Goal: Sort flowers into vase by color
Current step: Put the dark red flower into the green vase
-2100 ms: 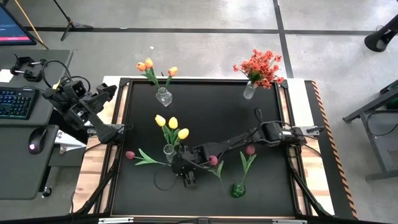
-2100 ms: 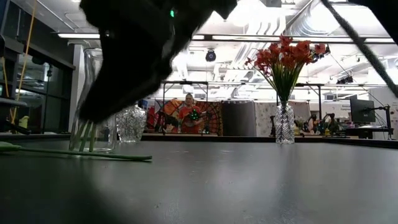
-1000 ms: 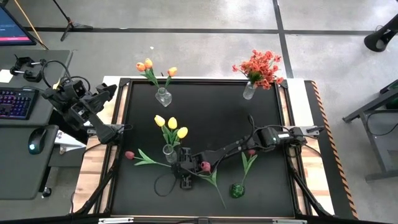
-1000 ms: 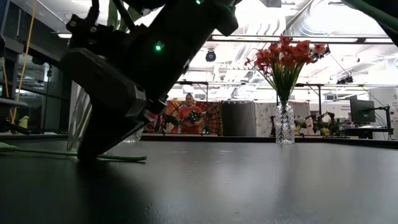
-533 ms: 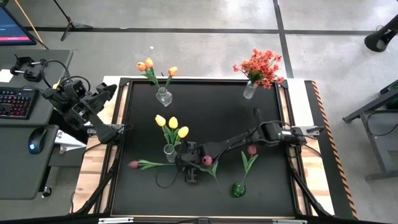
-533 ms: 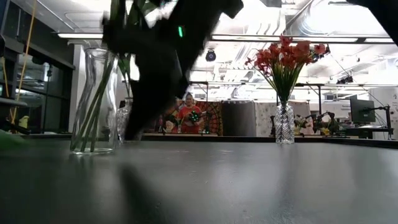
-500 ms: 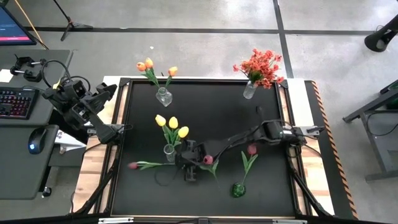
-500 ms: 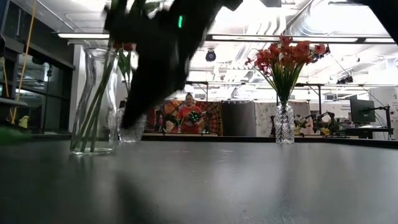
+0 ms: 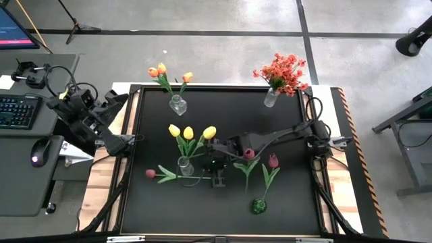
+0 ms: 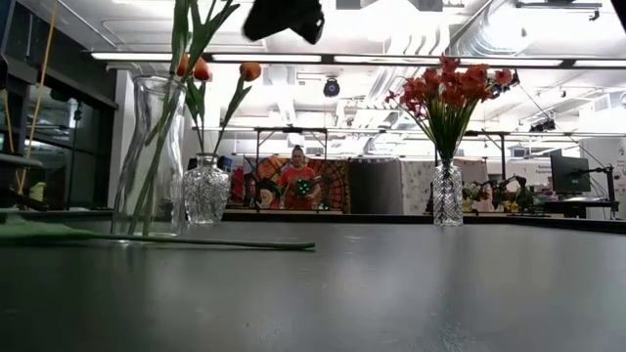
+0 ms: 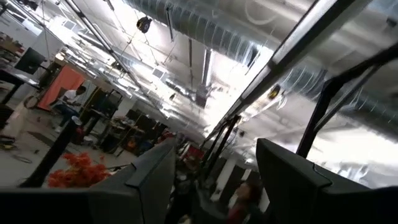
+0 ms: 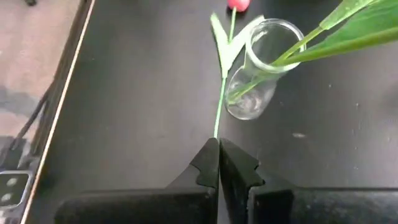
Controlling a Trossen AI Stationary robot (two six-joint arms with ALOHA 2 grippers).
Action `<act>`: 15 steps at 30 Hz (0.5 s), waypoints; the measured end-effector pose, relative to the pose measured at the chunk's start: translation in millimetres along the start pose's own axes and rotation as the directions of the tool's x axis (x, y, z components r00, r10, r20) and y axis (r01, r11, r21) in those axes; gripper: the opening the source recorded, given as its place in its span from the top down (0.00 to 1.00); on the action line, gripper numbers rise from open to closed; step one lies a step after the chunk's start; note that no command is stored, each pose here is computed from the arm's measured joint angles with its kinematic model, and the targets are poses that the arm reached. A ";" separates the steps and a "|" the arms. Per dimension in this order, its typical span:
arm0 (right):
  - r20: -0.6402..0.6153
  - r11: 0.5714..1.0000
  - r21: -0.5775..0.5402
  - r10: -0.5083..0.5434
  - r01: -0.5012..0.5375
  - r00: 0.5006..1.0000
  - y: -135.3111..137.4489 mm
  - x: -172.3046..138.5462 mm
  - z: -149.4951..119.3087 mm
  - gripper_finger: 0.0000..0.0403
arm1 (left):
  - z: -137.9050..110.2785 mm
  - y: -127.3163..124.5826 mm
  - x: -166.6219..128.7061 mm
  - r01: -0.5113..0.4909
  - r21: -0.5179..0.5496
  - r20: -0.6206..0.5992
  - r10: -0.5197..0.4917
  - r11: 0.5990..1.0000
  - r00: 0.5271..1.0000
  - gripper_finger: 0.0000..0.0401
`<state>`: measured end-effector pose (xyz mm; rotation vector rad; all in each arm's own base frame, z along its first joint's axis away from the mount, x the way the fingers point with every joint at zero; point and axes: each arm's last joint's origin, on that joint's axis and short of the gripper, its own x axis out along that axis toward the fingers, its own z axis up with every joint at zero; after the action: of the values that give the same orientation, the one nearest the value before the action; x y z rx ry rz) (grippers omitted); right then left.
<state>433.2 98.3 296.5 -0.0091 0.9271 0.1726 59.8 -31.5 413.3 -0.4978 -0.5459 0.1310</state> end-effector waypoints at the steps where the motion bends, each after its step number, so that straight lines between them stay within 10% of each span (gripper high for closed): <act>1: -0.005 1.000 -0.001 0.010 -0.010 1.000 -0.7 -5.0 -0.3 1.00 | -2.5 -0.7 0.3 -0.003 0.021 -0.015 0.004 1.000 1.000 0.48; 15: -0.083 0.997 -0.052 0.055 -0.059 0.995 -16.5 -46.5 -8.0 1.00 | -56.7 -40.5 26.8 -0.158 0.242 -0.180 0.205 0.957 0.962 0.48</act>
<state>402.1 74.7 327.6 -0.0399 1.0042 0.2516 112.0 -84.0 403.5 -0.3336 -0.2791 0.3122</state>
